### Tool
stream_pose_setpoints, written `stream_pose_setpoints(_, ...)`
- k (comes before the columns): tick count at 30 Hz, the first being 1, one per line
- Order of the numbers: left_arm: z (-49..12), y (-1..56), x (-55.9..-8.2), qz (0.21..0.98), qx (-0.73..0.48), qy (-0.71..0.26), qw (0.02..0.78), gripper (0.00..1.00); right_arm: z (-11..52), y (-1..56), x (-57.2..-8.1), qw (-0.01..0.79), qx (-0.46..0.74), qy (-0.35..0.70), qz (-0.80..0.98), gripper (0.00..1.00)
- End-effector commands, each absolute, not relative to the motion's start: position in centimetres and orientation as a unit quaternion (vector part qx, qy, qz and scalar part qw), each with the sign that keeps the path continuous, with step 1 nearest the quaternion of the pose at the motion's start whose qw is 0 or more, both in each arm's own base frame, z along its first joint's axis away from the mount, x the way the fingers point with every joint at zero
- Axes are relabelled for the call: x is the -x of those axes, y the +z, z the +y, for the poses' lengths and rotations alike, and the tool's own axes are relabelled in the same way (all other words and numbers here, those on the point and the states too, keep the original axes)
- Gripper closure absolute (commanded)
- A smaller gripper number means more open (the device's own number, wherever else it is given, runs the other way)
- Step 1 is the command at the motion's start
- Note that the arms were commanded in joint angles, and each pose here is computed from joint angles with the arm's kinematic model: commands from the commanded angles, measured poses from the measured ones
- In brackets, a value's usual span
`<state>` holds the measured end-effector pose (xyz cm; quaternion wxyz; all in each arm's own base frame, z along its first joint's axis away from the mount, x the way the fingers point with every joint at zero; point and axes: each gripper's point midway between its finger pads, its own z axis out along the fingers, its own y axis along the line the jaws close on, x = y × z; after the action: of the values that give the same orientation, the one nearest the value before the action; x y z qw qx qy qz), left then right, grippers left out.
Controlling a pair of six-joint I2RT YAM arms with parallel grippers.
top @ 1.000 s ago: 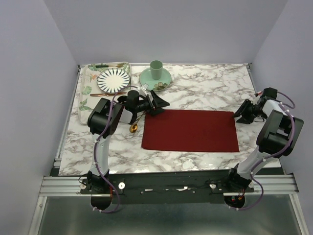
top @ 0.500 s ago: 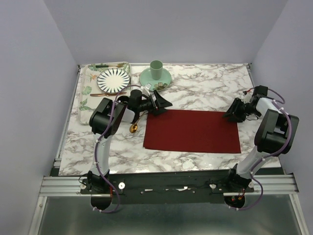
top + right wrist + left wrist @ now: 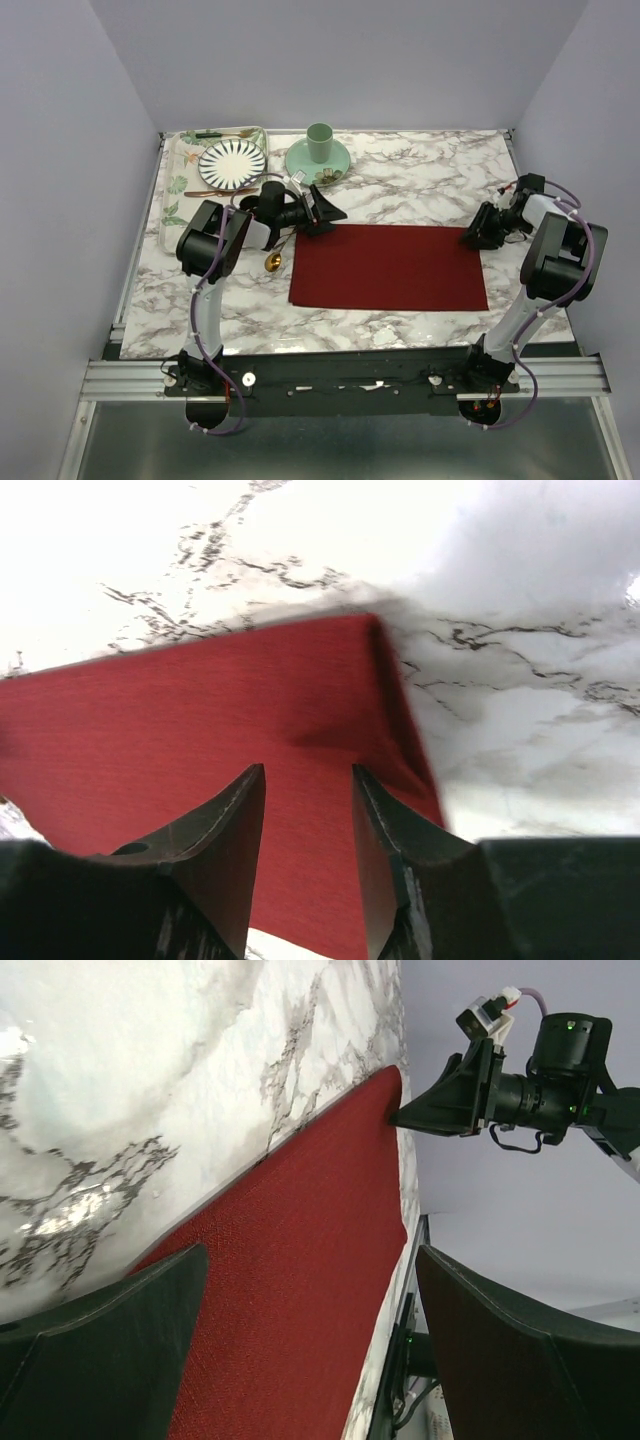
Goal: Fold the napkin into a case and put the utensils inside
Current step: Smooth out the rectangle-folded napkin at the center of the board.
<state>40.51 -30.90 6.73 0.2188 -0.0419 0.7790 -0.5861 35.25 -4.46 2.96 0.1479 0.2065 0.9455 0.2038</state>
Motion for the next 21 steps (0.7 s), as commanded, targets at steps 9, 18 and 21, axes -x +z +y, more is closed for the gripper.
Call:
stream_pose_setpoints(9, -28.5, 4.9, -39.1, 0.778, 0.059, -0.599, 0.182, 0.01, -5.4, 2.7, -35.0, 0.135, -0.215, 0.178, 0.951, 0.55)
stream_pose_setpoints(18, -32.2, 4.0, -38.7, 0.780, 0.048, -0.601, 0.170, 0.01, -2.5, 6.6, -35.9, 0.173, -0.143, 0.263, 0.938, 0.56)
stream_pose_setpoints(21, -33.4, 4.0, -38.7, 0.778, 0.045, -0.604, 0.168, 0.01, -1.9, 6.4, -35.5, 0.167, -0.124, 0.253, 0.945, 0.56)
